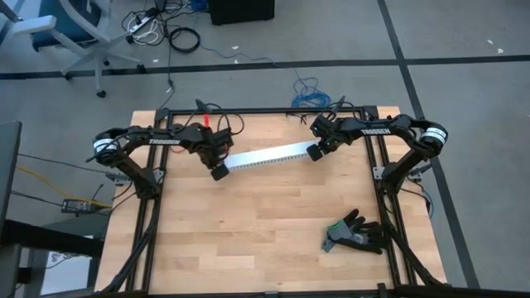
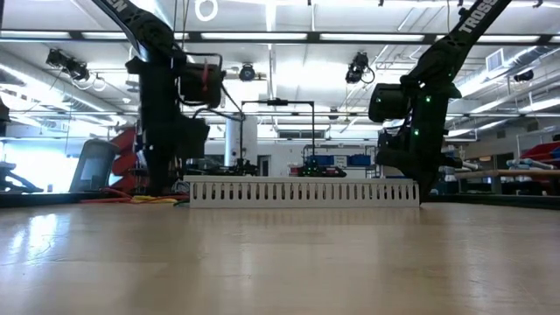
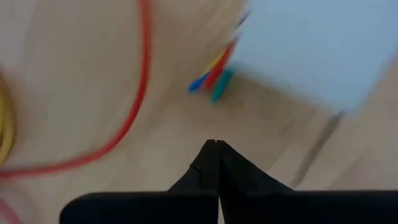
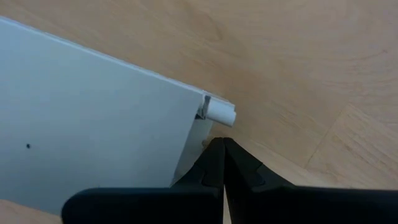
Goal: Ziptie cables
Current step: Close the white cable duct
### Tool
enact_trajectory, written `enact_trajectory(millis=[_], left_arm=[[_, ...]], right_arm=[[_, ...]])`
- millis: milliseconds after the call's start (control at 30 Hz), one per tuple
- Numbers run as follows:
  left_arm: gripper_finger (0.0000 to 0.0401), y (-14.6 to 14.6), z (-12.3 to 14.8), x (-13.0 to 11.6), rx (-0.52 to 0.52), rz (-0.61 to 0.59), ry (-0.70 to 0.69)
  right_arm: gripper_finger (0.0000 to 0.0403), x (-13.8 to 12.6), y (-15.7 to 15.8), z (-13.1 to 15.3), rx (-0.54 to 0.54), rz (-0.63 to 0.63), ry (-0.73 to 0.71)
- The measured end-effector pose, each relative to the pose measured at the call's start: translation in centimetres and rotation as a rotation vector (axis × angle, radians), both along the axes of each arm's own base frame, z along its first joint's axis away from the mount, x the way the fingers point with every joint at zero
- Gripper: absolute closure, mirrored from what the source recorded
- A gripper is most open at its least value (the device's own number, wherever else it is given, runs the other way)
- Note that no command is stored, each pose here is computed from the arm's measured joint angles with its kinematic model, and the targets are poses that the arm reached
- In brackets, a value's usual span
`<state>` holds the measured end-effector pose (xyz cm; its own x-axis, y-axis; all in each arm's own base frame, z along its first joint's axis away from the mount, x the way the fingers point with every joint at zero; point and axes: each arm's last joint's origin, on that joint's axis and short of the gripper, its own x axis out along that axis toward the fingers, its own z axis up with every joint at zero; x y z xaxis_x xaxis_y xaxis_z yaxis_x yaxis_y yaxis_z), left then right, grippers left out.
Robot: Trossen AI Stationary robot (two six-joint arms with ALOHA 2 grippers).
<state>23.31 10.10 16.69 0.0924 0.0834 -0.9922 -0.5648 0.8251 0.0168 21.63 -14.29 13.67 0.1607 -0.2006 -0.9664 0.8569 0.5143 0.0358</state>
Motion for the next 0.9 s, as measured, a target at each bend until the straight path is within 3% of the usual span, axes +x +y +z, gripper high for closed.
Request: enact_trajectory(millis=[167,300,433,533,633,733,900], left_arm=[[0.0401,0.4,0.4,1.7,0.001,-0.065,-0.203],[0.0401,0.1,0.3,2.0,-0.096,-0.147,-0.265],[0.0401,0.3,0.4,1.0,0.010,-0.034,-0.110],[0.0401,-0.2,-0.3,-0.7,-0.007,0.051,0.068],[0.0401,-0.1,0.0,0.1,-0.011,0.025,-0.030],[0.0401,0.5,0.3,1.8,0.008,-0.054,-0.228],[0.0401,0.6,0.3,2.1,0.007,-0.070,-0.251]], right_arm=[[0.0403,0.0,0.1,0.0,0.002,-0.002,0.003],[0.0403,-0.1,0.1,0.0,0.002,-0.001,0.012],[0.0403,0.0,0.1,0.0,-0.001,0.003,0.014],[0.0403,0.0,0.1,0.0,-0.001,0.004,0.011],[0.0403,0.0,0.1,0.0,-0.001,0.003,0.011],[0.0403,-0.1,0.1,0.0,0.000,-0.003,0.013],[0.0403,-0.1,0.1,0.0,0.002,-0.006,0.018]])
